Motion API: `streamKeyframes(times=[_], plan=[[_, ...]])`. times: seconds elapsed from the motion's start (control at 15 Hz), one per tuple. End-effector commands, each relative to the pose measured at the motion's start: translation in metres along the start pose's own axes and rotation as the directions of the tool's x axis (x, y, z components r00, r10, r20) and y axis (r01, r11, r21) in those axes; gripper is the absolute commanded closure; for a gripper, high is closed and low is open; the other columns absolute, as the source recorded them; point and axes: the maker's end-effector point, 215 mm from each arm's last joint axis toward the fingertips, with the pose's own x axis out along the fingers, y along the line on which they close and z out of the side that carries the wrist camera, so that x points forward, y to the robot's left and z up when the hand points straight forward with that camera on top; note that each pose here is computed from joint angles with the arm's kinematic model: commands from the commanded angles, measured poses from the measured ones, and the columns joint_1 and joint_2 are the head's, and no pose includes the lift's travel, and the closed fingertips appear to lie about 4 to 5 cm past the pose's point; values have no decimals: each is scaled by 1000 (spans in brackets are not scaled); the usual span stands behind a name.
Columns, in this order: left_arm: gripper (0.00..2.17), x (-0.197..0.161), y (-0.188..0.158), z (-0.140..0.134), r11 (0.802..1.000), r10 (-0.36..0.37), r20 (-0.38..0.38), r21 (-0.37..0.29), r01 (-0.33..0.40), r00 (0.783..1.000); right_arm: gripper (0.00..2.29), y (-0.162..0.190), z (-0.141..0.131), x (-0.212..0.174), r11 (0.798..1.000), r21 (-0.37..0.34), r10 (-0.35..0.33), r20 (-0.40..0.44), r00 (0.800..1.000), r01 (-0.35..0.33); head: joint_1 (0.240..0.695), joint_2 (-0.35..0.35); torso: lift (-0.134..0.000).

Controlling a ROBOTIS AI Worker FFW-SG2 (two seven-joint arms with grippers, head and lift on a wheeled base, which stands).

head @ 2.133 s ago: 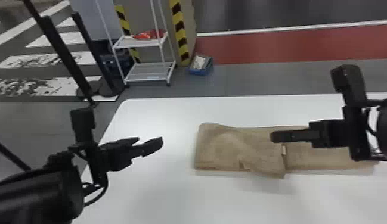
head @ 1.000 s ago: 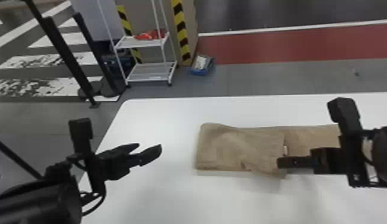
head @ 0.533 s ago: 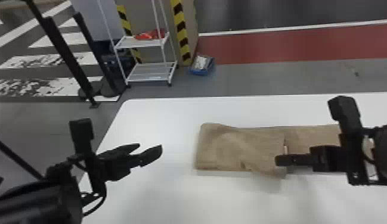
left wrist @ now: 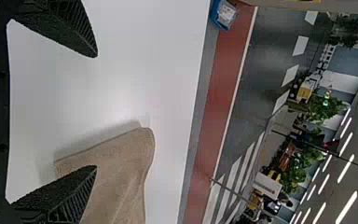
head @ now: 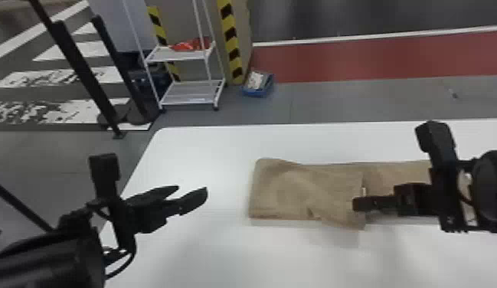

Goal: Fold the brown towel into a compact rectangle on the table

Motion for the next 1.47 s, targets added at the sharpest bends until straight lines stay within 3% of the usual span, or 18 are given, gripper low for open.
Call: streamKeyframes(times=[0.0,0.27,0.67,1.13,1.27,1.4], plan=[[22,3,0,1,1000,-2,6,0,2,1000,505,1,-4,2,1000,11,6,-17,1000,-6,695,225,-124],[22,6,2,2,1000,-4,8,-1,4,1000,508,2,1,3,1000,12,12,-16,1000,-12,695,226,-124],[22,10,4,0,1000,-7,6,-9,7,1000,822,-3,10,4,1000,14,-5,-22,1000,5,695,224,-124],[22,14,6,-3,1000,-8,3,-15,8,1000,829,-6,14,5,1000,15,-17,-25,1000,17,695,216,-124],[22,14,6,-4,1000,-10,2,-16,10,1000,1123,-8,11,7,1000,20,-18,-34,999,19,695,216,-124],[22,14,7,-1,1000,-10,11,-6,10,1000,1096,-9,8,9,1000,25,-18,-42,999,19,695,216,-124]])
